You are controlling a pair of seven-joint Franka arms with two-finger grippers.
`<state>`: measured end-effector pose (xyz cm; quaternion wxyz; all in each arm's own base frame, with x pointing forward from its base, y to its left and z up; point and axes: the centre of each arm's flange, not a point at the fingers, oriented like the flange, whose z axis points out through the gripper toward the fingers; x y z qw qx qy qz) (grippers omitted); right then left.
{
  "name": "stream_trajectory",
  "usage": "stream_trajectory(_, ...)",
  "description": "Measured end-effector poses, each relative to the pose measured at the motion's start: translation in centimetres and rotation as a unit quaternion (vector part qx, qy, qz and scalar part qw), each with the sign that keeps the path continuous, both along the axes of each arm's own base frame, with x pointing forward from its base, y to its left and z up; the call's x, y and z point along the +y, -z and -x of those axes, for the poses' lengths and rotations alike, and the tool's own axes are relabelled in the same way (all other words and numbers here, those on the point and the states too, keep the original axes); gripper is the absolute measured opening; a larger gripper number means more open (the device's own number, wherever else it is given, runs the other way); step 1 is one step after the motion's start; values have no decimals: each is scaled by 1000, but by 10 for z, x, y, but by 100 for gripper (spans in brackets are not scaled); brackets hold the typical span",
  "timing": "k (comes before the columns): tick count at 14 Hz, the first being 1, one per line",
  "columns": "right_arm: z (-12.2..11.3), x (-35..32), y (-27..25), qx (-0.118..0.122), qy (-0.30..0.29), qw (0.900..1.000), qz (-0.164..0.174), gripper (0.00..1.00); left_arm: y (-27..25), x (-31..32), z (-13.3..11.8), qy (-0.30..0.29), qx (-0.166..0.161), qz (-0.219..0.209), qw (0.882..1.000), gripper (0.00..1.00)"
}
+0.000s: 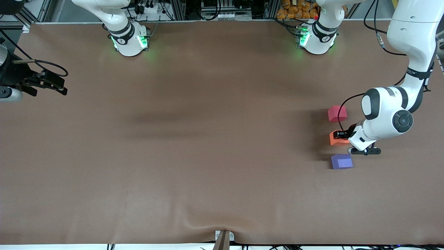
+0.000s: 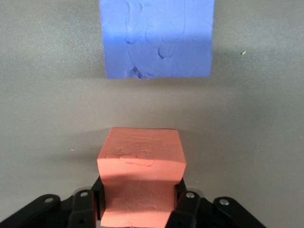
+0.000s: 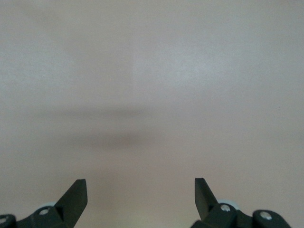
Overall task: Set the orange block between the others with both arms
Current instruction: 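Lower the orange cube between the pink and purple cubes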
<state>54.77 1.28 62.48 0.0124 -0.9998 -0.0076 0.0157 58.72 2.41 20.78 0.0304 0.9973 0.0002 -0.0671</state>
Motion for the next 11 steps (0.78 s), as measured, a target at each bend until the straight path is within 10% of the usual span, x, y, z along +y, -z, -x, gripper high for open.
stream_trajectory(7, 0, 0, 0, 0, 0, 1000, 0, 100, 0, 0, 0, 1, 0, 0, 1000, 55)
stream_trajectory(11, 0, 0, 1, 0, 0, 1000, 0, 100, 0, -1, -3, 0, -5, 0, 1000, 90)
